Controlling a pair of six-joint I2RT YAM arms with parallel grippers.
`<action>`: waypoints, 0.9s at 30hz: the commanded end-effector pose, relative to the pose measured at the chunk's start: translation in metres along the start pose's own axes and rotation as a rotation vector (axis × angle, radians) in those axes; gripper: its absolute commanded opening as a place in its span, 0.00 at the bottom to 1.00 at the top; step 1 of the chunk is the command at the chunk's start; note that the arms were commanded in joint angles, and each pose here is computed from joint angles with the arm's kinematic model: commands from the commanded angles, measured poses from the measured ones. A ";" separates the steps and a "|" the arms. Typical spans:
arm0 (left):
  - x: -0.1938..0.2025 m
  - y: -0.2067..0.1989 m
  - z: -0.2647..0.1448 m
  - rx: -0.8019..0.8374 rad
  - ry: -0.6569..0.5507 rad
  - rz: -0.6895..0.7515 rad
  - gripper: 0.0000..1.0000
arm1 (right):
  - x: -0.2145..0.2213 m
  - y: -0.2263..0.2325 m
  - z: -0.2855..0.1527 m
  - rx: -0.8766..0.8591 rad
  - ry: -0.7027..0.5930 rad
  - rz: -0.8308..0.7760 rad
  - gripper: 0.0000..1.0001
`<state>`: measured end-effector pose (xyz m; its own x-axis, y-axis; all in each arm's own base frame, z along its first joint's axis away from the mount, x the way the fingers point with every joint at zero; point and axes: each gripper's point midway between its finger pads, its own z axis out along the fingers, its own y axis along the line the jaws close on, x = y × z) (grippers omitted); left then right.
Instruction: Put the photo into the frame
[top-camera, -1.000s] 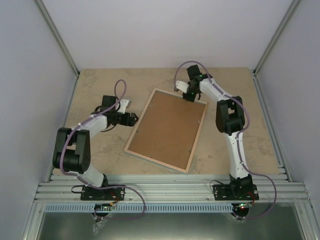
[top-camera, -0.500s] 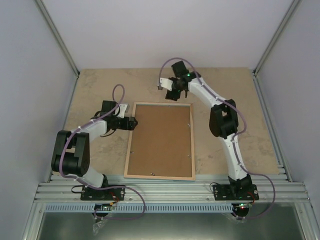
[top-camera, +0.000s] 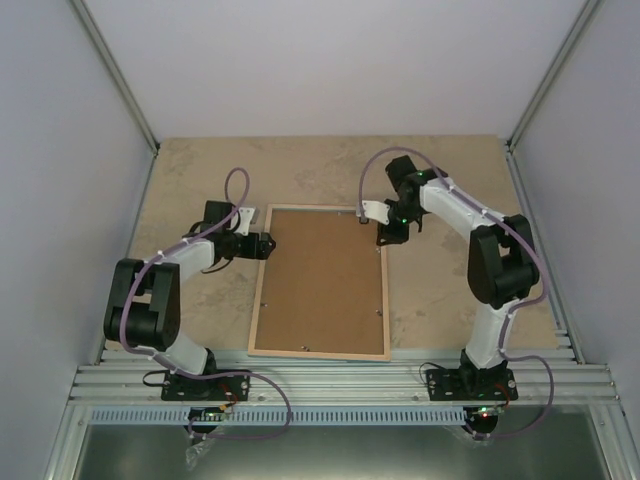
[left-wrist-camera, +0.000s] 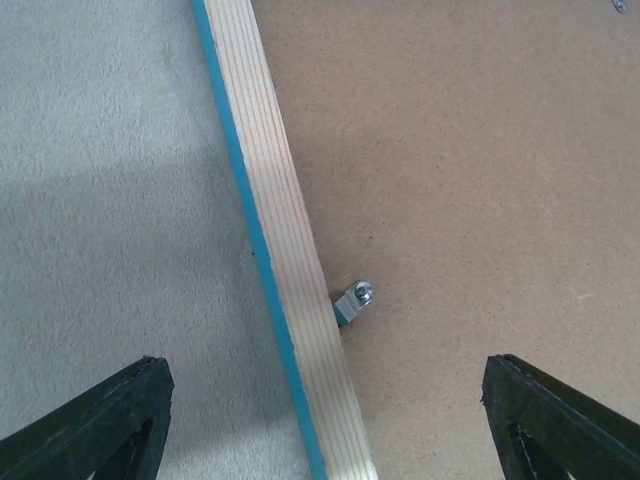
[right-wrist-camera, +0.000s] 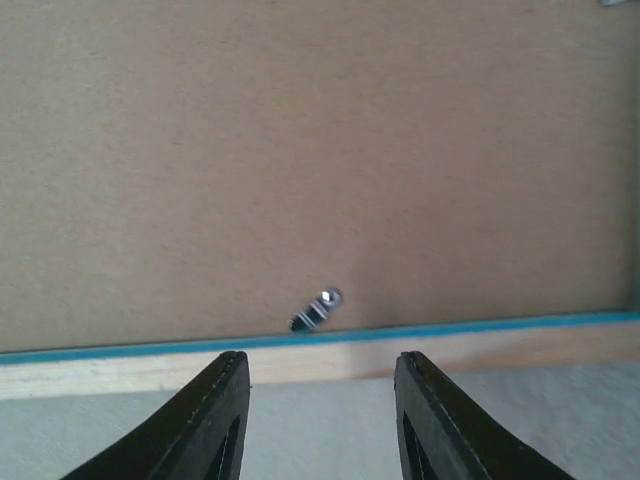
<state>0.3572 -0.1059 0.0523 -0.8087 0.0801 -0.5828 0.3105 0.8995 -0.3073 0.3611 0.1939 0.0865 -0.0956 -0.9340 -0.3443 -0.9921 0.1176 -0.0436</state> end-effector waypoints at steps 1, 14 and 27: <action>-0.008 -0.002 0.001 0.013 -0.022 0.006 0.87 | 0.003 0.005 0.017 -0.014 0.048 0.038 0.41; -0.003 0.000 0.003 0.001 -0.007 0.015 0.86 | 0.015 0.006 0.063 -0.003 0.202 0.035 0.34; 0.016 0.032 0.021 -0.133 0.120 0.024 0.78 | 0.033 0.018 0.074 -0.005 0.333 -0.080 0.15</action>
<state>0.3596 -0.0961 0.0287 -0.8407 0.1051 -0.5312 0.2795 0.9244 -0.2596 0.3527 0.2084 0.0270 -0.0684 -0.9902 -0.1216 -0.9949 0.0768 -0.0658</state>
